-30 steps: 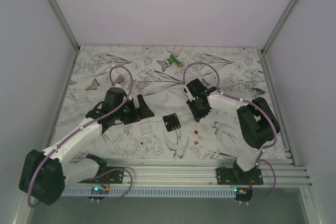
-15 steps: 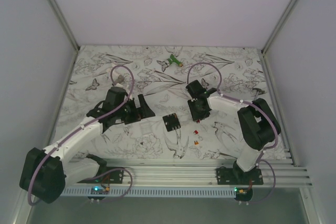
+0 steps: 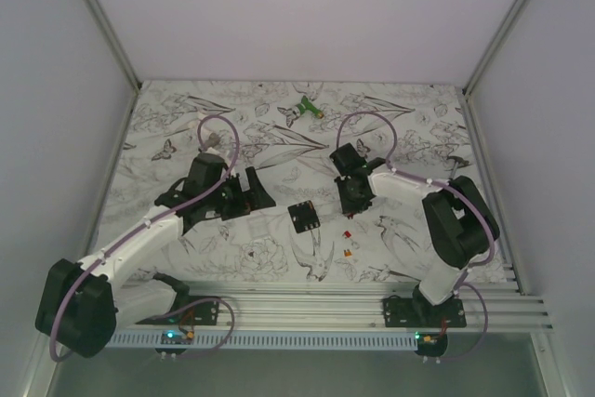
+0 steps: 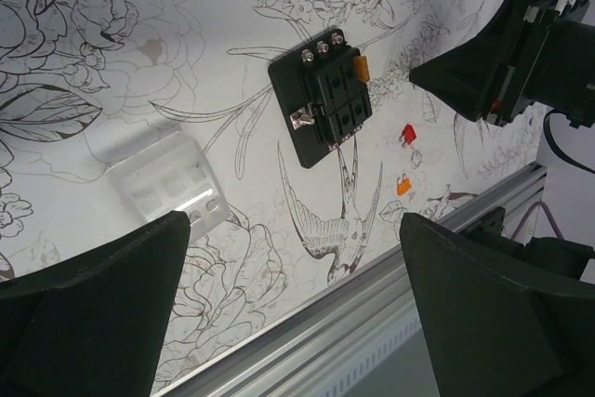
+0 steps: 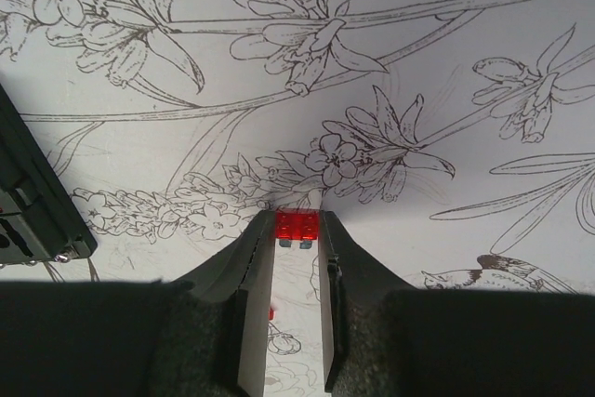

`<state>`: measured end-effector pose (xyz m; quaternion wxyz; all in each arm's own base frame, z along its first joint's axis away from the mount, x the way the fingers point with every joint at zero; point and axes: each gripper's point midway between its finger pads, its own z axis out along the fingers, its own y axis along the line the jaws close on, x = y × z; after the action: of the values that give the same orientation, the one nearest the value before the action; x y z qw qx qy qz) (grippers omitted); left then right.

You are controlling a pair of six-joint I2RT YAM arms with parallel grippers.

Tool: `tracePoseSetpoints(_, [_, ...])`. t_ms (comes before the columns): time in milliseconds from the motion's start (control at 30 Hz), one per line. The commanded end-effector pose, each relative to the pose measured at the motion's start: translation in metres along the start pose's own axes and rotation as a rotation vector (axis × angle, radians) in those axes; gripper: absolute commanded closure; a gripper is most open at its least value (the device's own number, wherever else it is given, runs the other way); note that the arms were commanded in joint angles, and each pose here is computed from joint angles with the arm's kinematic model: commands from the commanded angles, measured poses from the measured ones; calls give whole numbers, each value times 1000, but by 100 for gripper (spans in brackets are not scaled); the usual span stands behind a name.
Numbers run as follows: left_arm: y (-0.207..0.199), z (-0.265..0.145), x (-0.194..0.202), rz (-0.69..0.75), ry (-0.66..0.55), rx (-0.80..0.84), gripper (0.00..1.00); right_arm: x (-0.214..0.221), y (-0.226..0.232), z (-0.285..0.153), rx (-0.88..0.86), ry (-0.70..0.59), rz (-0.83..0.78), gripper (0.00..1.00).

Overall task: Snap on the fuse box
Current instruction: Pick up the fuse from the center of the board.

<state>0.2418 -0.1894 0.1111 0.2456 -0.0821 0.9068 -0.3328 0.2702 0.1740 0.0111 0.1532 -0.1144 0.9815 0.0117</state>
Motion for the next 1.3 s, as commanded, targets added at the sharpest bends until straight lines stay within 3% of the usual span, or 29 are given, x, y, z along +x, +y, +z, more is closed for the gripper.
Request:
tracePoseSetpoints(0, [-10,-1,-2,24,0,23,0,4,0,-3,9,-14,25,80])
tracePoseSetpoints(333, [-28,-1,-10,46,-74,79,2,-40,41,-53,-186,-255,147,84])
tracePoseSetpoints(733, [-80,-20,-35,218,-349,200,13,-89,110,-144,-569,-552,361,83])
tracePoseSetpoints(933, [-102,-18,-35,348,-415,240,25,-92,132,-167,-673,-585,406,82])
tracePoseSetpoints(1167, [-115,-7,-28,462,-421,259,46,-89,140,-173,-726,-584,438,83])
tracePoseSetpoints(1267, [-110,-2,-29,459,-424,230,48,-89,141,-177,-742,-589,438,83])
